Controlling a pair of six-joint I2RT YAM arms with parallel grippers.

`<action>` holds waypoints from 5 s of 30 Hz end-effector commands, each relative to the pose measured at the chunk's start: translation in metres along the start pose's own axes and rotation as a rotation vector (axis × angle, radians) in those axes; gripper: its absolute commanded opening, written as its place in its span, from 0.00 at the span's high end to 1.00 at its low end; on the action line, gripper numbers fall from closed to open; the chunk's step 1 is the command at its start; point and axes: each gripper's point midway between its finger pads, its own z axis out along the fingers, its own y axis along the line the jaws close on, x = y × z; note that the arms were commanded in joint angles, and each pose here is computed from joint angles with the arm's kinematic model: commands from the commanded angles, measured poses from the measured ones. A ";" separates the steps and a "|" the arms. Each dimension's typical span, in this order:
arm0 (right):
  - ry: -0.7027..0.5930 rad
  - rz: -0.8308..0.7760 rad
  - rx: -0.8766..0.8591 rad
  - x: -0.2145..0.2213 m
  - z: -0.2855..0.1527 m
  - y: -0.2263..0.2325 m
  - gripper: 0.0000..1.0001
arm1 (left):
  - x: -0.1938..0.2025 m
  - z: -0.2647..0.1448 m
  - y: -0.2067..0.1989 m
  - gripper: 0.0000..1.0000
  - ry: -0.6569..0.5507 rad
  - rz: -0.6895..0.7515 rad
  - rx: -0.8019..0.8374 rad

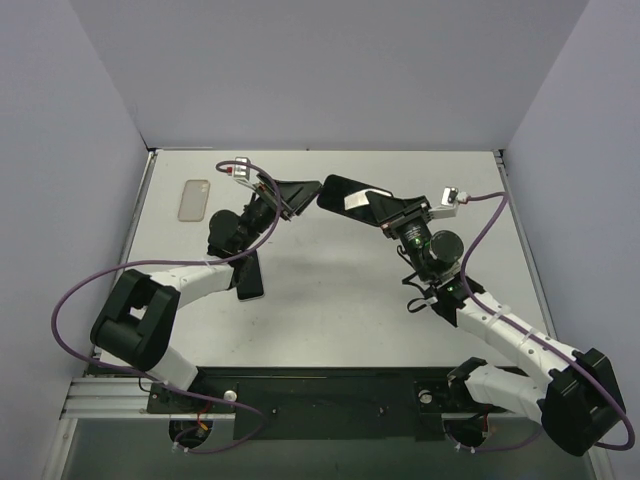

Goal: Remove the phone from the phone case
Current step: Pick up the phone at the center of the board, then remove the phone case from the phone.

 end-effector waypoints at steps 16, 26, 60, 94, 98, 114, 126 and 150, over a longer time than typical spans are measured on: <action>-0.031 0.030 -0.284 -0.024 -0.002 0.099 1.00 | 0.034 0.001 -0.054 0.46 0.189 -0.020 0.282; 0.359 -0.317 -0.101 0.030 -0.030 0.043 0.74 | 0.053 0.007 -0.058 0.94 0.352 0.029 0.327; 0.596 -0.198 -0.193 0.050 -0.058 0.058 1.00 | 0.039 0.010 -0.087 0.23 0.428 0.089 0.312; 0.727 -0.124 -0.329 0.095 -0.063 0.084 0.79 | 0.041 0.000 -0.099 0.99 0.447 0.006 0.451; 0.787 -0.209 -0.208 0.094 -0.080 0.061 0.43 | 0.047 -0.003 -0.106 1.00 0.503 0.042 0.474; 0.977 -0.263 -0.458 0.094 -0.118 0.095 0.78 | 0.057 -0.010 -0.129 1.00 0.589 0.067 0.517; 0.952 -0.717 -0.416 0.098 -0.122 0.070 1.00 | 0.054 -0.015 -0.163 1.00 0.610 -0.203 0.492; 0.988 -0.833 -0.420 0.121 -0.109 0.027 1.00 | 0.103 -0.103 -0.304 1.00 0.768 -0.192 0.784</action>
